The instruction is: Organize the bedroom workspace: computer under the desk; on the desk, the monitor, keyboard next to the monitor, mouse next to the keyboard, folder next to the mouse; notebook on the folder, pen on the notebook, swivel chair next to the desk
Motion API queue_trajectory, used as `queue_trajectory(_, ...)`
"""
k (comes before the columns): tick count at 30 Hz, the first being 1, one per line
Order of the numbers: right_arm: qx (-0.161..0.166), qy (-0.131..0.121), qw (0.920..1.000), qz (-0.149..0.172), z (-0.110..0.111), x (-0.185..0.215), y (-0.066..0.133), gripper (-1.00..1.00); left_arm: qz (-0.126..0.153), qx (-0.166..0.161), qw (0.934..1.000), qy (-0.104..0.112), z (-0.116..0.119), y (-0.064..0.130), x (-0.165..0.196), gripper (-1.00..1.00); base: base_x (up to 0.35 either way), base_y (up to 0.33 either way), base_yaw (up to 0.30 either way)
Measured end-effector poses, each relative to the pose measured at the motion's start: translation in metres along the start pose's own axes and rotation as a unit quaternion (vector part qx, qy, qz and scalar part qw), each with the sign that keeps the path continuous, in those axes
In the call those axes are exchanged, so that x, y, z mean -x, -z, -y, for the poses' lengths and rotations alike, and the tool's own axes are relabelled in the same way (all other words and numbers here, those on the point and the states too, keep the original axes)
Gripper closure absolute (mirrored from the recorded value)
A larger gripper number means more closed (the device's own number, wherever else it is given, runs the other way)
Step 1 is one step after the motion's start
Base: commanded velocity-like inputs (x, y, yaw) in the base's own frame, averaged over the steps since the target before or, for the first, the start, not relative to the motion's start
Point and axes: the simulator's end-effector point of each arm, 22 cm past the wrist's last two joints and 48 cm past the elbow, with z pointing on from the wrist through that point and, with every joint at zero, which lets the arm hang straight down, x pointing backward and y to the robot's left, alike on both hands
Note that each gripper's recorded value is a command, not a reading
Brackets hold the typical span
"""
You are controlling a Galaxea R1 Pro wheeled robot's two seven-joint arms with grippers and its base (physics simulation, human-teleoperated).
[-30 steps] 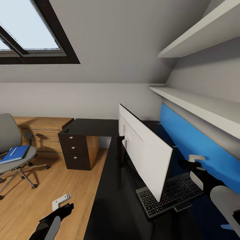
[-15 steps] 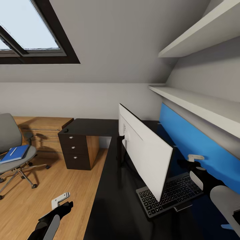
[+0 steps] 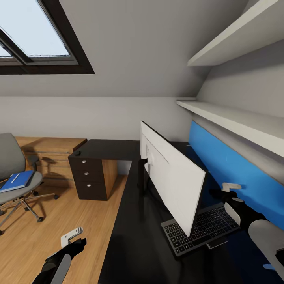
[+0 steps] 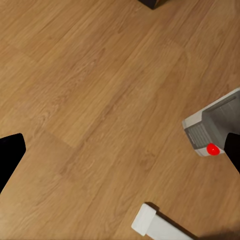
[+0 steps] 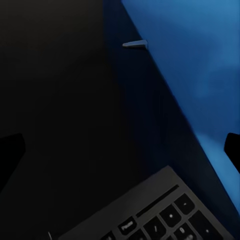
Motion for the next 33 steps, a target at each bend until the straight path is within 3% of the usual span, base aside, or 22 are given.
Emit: queue_trajectory(33, -0.001, 0.007, 0.9997, -0.024, -0.002, -0.030, -0.013, -1.00, -0.021, 0.010, 0.9997, -0.006, -0.006, -0.011, -0.020, -1.00, 0.000, 0.000, 0.000)
